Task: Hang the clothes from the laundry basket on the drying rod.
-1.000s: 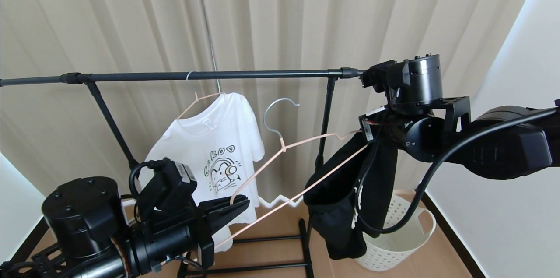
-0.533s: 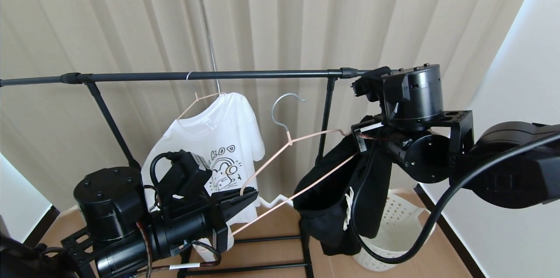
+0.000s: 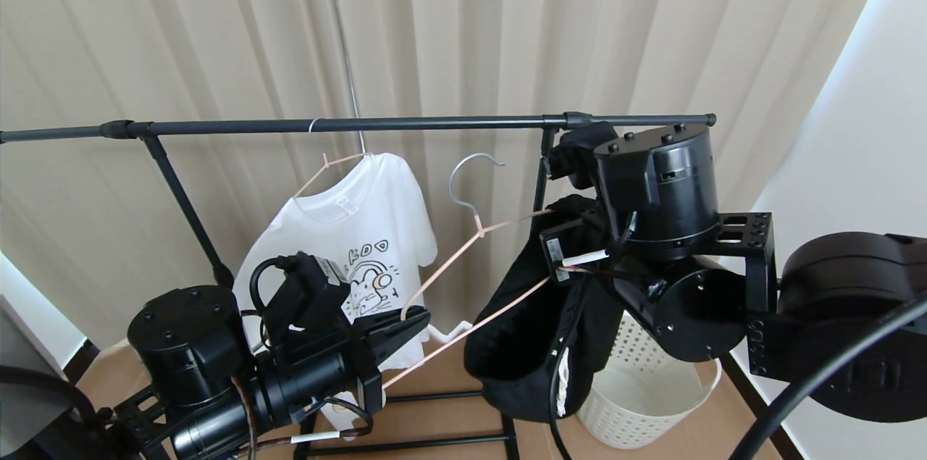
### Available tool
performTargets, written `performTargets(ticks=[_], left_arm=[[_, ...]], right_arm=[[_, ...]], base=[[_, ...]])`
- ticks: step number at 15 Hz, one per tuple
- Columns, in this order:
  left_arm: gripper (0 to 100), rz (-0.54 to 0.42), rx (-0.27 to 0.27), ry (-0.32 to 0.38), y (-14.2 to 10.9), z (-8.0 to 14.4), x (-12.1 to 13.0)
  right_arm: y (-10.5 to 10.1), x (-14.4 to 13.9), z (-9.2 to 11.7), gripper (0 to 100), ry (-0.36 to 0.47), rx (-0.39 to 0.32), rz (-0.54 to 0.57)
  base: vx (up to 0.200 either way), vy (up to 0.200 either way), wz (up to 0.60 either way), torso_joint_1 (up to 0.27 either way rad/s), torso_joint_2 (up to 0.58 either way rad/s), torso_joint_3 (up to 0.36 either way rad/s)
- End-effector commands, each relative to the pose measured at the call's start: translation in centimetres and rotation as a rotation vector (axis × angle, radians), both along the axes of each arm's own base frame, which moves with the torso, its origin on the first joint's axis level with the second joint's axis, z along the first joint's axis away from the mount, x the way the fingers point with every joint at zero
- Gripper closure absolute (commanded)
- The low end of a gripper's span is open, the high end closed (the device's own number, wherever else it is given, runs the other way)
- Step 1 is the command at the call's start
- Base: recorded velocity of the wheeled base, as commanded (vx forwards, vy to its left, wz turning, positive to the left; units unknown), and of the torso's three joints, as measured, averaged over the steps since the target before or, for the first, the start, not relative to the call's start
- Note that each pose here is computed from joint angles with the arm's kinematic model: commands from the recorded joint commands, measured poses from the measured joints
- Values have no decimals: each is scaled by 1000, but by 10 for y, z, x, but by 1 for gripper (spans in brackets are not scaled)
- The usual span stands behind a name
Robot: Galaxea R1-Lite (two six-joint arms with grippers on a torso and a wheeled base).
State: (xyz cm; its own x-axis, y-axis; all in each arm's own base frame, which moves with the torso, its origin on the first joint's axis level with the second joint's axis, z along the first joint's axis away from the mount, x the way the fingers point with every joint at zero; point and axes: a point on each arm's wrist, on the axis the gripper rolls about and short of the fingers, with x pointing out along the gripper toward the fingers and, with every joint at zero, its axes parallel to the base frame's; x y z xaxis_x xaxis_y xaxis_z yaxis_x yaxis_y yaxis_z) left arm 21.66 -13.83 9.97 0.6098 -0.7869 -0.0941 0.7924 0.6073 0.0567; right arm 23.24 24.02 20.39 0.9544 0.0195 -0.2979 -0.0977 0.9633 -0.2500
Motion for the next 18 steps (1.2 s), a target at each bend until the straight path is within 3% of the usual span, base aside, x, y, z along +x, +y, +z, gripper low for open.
performTargets(ticks=[1,9,16,17,18], left_arm=[[100,2,7,12,0,-3,1],[100,-8,-6,-10,-2,-2,-1],[100,-4,-36,-10,-1,0,-2],[100,-4,-31,-4,-1,-1,-3],[100,-5,-27,2,0,-2,-4]], right_arm=[[8,-8,3,100,-8,25,28],[36,-48,19,100,-33,117,163],[39,-53,22,100,-39,140,171],[38,-53,22,0,-43,137,159],[36,-55,24,0,-50,139,153]], base=[[0,0,0,0,0,0],[0,0,0,0,0,0],[0,0,0,0,0,0],[0,0,0,0,0,0],[0,0,0,0,0,0]])
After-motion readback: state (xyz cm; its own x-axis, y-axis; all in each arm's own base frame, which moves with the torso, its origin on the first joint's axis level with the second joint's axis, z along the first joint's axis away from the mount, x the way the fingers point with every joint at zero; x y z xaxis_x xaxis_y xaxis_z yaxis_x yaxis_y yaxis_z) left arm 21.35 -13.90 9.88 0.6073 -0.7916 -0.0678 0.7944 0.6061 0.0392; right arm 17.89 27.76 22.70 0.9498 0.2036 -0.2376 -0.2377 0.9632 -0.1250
